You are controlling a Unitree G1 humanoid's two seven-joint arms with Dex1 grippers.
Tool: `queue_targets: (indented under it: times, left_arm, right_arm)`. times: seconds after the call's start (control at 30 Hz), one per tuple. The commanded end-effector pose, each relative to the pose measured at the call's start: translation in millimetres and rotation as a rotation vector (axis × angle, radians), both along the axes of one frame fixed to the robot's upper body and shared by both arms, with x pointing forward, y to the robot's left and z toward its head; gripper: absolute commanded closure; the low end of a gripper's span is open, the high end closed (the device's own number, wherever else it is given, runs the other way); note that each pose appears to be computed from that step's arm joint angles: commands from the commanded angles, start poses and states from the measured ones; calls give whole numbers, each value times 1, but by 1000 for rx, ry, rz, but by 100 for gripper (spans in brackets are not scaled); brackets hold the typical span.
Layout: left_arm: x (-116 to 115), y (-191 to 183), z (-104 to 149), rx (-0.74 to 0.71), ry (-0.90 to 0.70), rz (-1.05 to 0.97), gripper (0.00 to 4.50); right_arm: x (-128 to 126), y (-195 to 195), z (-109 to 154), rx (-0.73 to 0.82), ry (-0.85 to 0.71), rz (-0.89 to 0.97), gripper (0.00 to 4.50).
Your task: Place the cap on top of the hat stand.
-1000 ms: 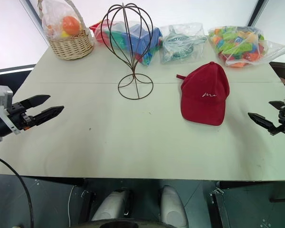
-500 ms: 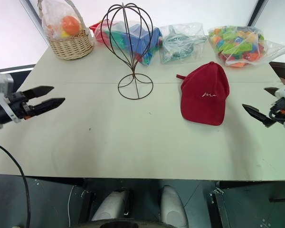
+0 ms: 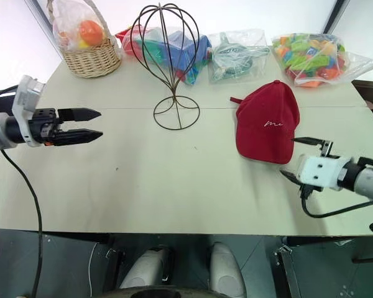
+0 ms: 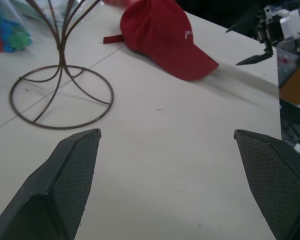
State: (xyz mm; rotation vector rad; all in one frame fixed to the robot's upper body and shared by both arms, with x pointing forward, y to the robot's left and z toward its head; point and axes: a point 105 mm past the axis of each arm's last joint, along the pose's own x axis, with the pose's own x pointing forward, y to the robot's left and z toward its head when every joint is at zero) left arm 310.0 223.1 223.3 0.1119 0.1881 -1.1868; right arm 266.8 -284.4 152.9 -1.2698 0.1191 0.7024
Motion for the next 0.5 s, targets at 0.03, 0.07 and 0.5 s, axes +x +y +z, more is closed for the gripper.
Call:
queue_targets:
  times: [0.03,0.07,0.5]
  left_arm:
    - [-10,-3,3,85,-39,-42,0]
    - [-10,-4,5,82,-44,-41,0]
    - [-11,-14,21,37,-91,45,0]
  right_arm:
    - [-3,-6,-5,-99,-55,29,4]
    - [-2,-8,-9,-128,-68,37,4]
    - [41,13,-51,-223,-342,144,4]
